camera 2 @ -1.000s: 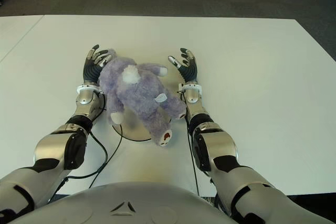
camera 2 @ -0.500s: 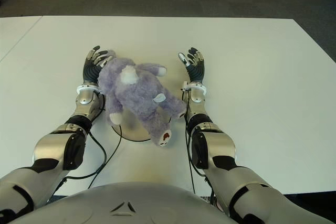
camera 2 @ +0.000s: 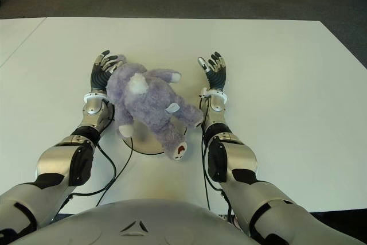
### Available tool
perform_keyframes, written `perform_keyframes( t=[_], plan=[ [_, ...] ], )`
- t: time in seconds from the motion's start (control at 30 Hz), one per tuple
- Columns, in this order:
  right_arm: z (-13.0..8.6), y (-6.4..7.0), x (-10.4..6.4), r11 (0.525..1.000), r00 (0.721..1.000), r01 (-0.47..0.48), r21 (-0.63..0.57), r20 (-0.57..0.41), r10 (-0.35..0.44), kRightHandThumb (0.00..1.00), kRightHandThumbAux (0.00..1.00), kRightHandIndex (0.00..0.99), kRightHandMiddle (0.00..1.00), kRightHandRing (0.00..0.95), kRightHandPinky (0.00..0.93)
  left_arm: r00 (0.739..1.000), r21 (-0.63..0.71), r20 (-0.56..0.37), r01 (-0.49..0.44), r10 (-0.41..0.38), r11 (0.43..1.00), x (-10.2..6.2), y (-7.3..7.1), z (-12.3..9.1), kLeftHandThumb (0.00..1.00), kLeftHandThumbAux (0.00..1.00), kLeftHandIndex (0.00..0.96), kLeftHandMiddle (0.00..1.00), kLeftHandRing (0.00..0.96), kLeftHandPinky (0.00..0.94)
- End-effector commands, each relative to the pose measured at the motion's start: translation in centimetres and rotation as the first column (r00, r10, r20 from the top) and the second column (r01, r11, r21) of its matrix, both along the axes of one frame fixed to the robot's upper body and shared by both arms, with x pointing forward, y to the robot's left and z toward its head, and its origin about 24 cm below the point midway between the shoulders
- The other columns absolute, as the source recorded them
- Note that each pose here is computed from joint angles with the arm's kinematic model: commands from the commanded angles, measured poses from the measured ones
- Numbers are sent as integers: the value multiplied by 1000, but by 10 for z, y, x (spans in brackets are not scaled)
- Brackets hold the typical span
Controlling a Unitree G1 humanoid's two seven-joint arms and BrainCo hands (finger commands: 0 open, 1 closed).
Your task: Put the doll into the plate.
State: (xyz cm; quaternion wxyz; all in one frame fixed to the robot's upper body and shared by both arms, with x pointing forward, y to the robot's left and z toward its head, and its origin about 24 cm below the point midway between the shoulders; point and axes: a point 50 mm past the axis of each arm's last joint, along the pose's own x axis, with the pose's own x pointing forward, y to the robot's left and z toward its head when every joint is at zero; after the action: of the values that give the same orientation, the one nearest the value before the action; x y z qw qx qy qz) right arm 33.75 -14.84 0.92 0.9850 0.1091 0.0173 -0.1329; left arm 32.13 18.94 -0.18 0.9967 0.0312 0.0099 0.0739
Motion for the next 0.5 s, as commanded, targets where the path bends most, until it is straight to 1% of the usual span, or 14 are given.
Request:
perform_keyframes(
  t=[0.03,0.27,0.5],
  plan=[
    [-77,4,-57,994,929,56,89,-370,-19,0,713,112,111,102,128,919,-21,-395,-15,6,1000,-57,-2,-75,39,641,153,267,311,335],
    [-78,3,-57,995,927,60,86,-375,-24,0,716,99,101,96,130,915,-35,-403,-23,7,999,-57,-3,-75,38,635,154,279,317,337],
    [-78,3,-58,995,925,57,80,-380,-23,0,716,97,103,97,127,917,-31,-399,-21,7,999,-56,-4,-75,38,633,154,278,318,332]
  ],
)
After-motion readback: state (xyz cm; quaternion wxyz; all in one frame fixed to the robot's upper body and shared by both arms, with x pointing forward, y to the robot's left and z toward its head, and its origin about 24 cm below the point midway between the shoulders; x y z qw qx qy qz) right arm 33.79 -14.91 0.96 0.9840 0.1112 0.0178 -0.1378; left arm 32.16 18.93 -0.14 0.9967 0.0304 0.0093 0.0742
